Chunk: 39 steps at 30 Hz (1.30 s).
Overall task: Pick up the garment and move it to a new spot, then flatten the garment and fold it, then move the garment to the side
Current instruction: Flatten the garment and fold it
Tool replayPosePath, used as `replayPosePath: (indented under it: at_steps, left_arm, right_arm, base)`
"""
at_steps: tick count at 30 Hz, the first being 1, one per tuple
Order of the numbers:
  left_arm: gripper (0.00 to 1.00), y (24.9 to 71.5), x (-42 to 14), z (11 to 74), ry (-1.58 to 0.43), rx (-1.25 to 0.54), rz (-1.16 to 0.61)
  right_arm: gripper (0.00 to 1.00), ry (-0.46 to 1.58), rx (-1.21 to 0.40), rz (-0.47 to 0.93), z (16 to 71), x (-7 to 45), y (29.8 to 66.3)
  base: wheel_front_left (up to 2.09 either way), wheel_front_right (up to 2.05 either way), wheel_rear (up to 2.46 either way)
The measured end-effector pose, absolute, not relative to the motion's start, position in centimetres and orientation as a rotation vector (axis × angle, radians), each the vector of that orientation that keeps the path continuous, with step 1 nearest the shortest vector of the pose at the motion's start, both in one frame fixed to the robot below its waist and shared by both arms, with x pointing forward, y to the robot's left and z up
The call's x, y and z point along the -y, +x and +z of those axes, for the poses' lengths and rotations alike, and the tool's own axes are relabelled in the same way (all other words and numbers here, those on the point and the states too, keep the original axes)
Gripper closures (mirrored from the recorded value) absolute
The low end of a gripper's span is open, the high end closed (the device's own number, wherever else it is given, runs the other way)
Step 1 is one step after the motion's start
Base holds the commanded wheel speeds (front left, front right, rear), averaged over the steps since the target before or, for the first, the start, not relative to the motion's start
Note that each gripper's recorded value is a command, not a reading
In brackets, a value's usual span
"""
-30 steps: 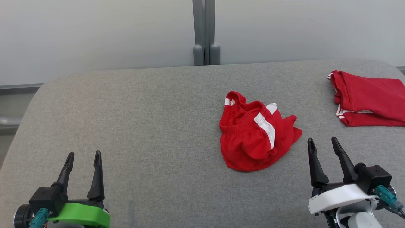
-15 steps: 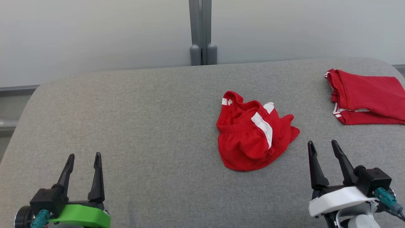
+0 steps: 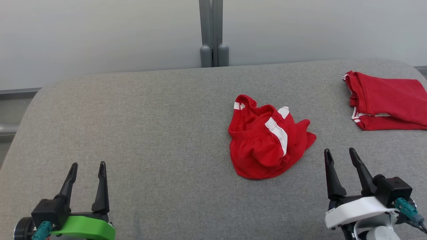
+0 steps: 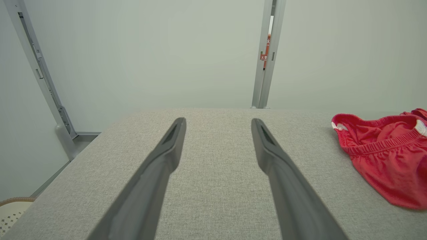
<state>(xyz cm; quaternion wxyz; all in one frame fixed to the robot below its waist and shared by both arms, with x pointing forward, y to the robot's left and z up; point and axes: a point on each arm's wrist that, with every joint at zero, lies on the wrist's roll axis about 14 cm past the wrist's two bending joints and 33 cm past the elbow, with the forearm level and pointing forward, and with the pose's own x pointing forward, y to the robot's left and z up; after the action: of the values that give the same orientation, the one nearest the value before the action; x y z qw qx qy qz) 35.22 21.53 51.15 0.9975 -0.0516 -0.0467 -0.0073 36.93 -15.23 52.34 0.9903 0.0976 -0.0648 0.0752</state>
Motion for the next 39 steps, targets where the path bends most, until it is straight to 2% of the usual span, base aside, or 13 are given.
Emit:
replayPosePath:
  at_steps: [39]
  left_arm:
    - [0.00,35.14,-21.84,50.88,-0.099,0.087,-0.005]
  right_arm:
    - [0.00,0.196,0.125,0.149,52.15,15.19,36.91]
  base:
    - [0.00,0.00,0.00]
